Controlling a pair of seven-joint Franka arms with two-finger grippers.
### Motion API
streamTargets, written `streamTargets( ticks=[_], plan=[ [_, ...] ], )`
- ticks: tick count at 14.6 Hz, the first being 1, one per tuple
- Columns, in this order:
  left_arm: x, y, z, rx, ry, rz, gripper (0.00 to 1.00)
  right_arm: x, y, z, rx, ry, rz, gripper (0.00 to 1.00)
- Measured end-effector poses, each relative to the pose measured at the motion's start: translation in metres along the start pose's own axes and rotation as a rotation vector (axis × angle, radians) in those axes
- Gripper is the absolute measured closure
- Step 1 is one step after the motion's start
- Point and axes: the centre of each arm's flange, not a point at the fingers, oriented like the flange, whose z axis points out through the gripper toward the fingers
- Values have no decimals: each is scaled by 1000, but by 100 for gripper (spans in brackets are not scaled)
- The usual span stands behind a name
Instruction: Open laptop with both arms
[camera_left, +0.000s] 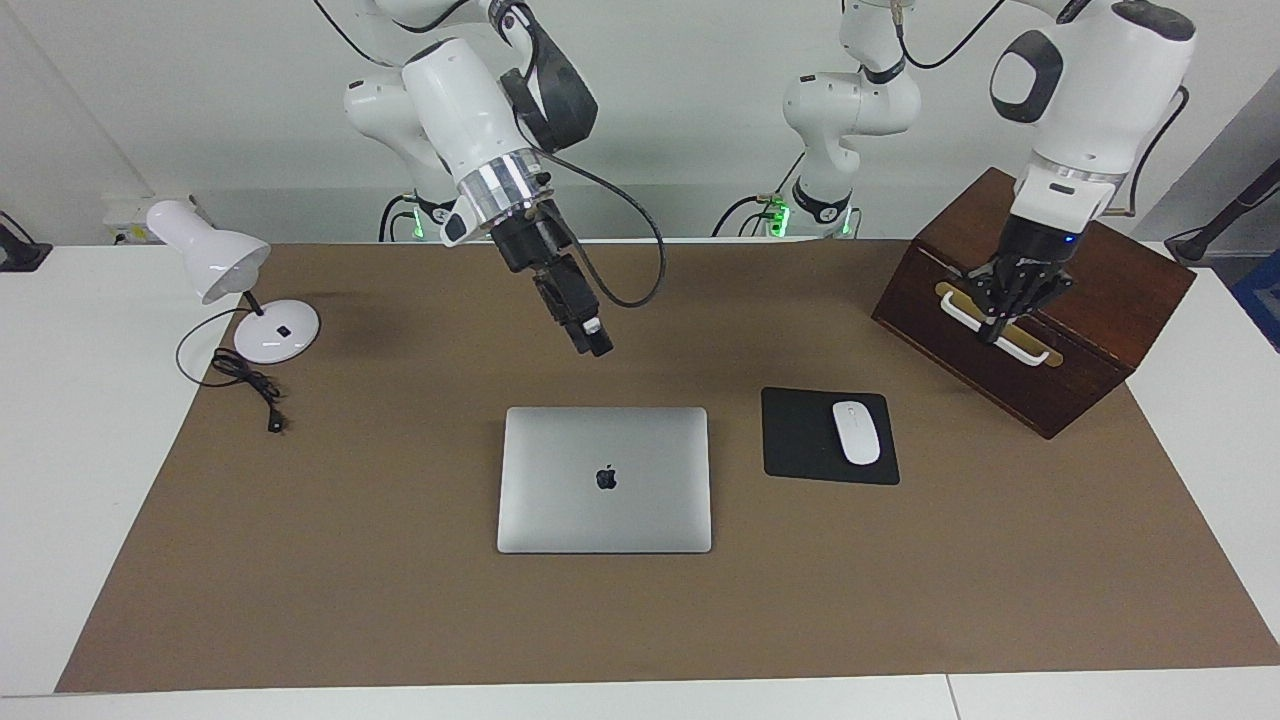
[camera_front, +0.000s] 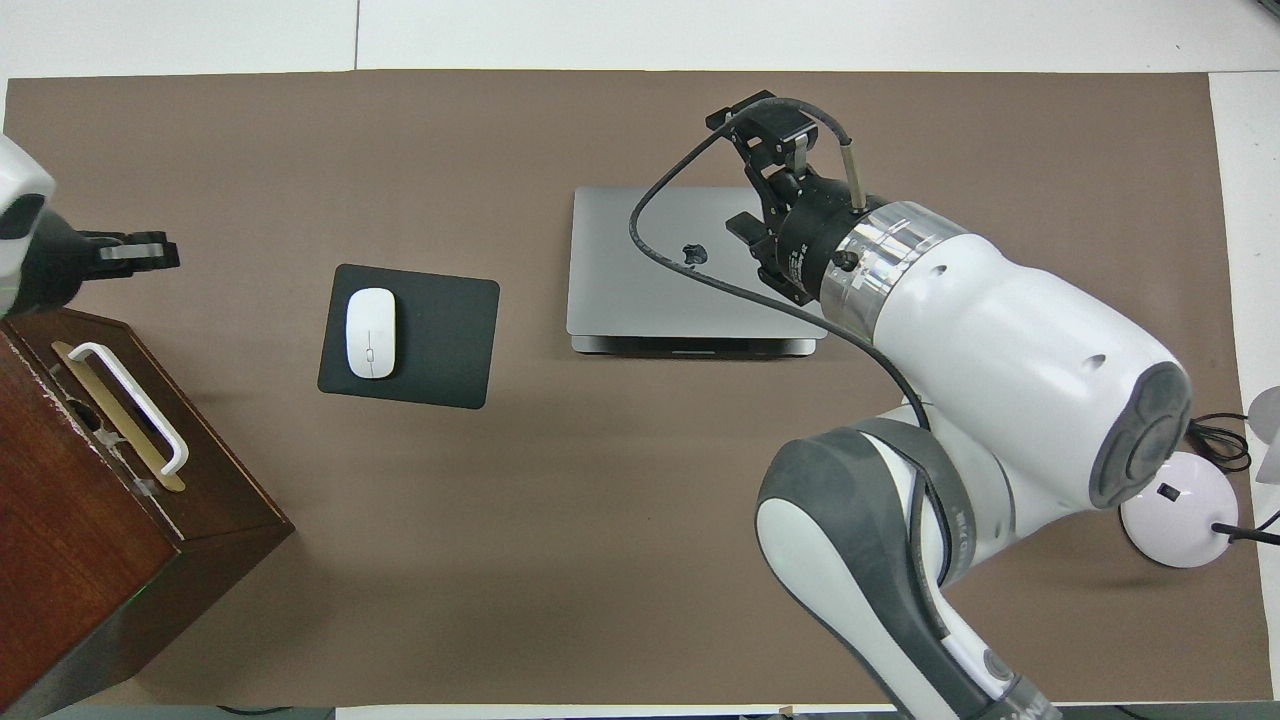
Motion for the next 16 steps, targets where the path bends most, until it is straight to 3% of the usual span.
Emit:
streamTargets(
  ticks=[7,10,16],
  plan=[
    [-97,95,68,-88,171,179,99,-46,73,23,44,2,50,0],
    [-142,127,99,-129,249,256,99,-65,93,18,23,-14,87,0],
    [-189,170,141,-181,333,360,99,-61,124,8,-22,6,89,0]
  ],
)
